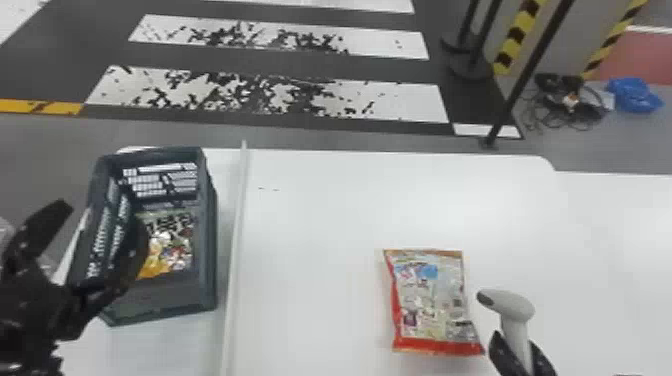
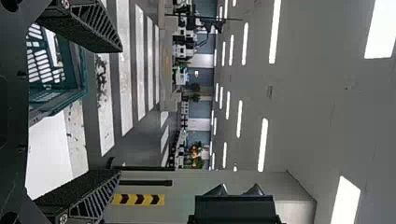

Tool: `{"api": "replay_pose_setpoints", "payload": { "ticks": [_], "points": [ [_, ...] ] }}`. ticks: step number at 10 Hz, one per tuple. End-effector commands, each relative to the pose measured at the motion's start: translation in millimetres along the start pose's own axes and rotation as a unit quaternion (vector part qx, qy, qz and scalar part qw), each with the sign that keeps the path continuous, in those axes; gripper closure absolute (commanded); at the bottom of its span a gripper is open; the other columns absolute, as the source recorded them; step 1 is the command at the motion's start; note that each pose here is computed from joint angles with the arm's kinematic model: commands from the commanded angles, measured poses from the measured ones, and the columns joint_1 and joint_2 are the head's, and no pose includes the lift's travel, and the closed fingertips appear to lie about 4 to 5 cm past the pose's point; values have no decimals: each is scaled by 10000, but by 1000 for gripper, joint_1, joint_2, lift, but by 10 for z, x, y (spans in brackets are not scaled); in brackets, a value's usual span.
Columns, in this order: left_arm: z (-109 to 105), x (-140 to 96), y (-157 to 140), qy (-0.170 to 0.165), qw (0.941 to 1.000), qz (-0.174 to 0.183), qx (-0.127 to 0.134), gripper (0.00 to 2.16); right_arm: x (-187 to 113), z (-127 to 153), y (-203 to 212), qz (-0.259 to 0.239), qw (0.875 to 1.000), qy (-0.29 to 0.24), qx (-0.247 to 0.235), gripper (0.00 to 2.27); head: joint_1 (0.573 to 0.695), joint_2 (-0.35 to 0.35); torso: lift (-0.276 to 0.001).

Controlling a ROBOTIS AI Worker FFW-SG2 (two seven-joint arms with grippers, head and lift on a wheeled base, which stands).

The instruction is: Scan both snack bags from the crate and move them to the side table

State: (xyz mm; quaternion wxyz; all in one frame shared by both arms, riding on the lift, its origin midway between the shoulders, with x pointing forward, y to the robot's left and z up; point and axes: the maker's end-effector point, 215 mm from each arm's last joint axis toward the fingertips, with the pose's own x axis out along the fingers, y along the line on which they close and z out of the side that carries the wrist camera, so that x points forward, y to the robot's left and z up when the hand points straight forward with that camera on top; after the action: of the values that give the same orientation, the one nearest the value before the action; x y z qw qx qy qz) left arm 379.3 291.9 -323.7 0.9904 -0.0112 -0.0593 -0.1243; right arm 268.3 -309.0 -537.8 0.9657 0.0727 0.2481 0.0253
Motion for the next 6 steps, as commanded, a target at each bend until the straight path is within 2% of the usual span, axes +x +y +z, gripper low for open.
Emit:
{"api": "replay_pose_setpoints", "payload": {
  "ticks": [1, 4, 6],
  "points": [
    [16, 4, -3, -14, 10000, -6, 6, 70, 0, -79, 139, 123, 9999, 81, -90, 2243, 695, -33, -29],
    [33, 5, -12, -30, 10000, -8, 3, 70, 54, -259, 334, 289, 9990, 247, -220, 2243, 695, 12, -29],
    [13, -5, -8, -8, 10000, -2, -1, 70, 98, -276, 334, 301, 9990, 246, -237, 2243, 695, 32, -29]
  ]
}}
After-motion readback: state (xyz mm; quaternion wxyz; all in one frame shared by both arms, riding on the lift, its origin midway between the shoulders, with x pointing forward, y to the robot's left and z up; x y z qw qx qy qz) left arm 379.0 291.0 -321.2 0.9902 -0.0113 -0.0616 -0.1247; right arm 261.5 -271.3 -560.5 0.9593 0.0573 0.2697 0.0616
